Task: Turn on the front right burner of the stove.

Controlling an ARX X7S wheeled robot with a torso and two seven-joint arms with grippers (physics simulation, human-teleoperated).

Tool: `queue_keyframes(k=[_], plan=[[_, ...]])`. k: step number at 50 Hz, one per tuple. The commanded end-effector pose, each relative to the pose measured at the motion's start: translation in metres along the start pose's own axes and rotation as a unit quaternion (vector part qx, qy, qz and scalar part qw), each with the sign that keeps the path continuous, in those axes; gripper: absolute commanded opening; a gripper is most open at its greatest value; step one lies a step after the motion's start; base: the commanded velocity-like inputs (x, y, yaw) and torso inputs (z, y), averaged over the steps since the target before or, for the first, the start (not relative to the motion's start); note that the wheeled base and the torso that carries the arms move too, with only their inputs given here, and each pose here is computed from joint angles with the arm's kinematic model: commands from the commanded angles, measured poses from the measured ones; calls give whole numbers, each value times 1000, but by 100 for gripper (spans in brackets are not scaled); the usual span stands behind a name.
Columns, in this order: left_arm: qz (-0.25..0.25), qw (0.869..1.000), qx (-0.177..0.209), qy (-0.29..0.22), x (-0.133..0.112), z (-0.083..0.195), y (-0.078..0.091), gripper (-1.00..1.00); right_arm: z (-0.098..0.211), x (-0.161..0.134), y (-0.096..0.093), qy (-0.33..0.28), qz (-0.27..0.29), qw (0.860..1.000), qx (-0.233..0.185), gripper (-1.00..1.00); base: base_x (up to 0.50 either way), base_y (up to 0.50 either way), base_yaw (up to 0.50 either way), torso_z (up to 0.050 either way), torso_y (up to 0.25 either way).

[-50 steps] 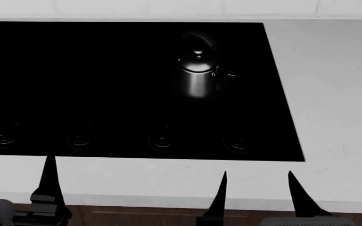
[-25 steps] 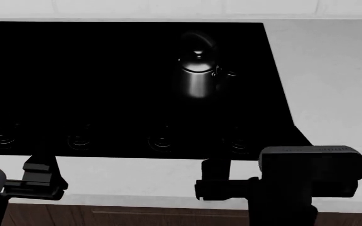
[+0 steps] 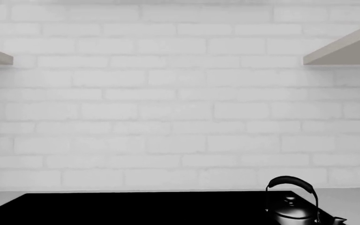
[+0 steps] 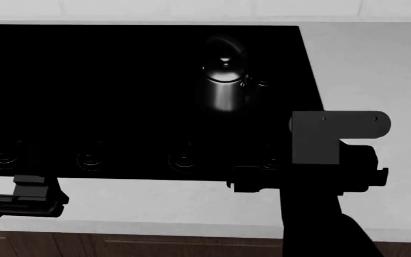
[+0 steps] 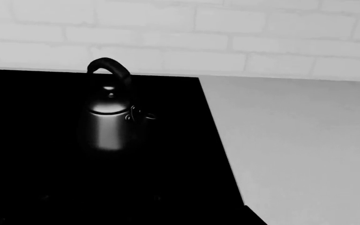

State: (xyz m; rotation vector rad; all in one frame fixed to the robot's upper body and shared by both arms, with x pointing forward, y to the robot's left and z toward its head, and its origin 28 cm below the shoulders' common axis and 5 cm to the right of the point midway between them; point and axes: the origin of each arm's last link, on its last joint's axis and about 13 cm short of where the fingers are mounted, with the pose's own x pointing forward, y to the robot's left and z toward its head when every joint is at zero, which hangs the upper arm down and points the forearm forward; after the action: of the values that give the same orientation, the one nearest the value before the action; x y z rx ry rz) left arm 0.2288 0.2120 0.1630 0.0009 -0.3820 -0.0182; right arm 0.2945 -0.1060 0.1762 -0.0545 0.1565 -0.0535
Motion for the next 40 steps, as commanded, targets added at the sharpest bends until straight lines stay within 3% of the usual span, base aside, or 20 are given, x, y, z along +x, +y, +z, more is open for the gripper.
queue_keyframes(k=[1, 17, 19, 31, 40], plan=[[1, 1000, 10, -7, -1, 0, 0, 100, 3, 13, 0, 52, -3, 998, 20, 100, 0, 0, 0, 0, 0], [-1, 1000, 20, -5, -1, -1, -2, 100, 4, 13, 1, 54, 0, 998, 15, 100, 0, 0, 0, 0, 0], [-11, 999, 47, -8, -2, -3, -5, 100, 8, 12, 2, 55, 0, 998, 16, 100, 0, 0, 0, 0, 0], [-11, 999, 45, -1, -1, -3, -5, 100, 40, 33, 3, 75, 5, 997, 2, 100, 0, 0, 0, 0, 0], [-11, 999, 47, 2, -1, -3, -5, 100, 32, 55, -9, 135, -6, 990, 51, 100, 0, 0, 0, 0, 0]])
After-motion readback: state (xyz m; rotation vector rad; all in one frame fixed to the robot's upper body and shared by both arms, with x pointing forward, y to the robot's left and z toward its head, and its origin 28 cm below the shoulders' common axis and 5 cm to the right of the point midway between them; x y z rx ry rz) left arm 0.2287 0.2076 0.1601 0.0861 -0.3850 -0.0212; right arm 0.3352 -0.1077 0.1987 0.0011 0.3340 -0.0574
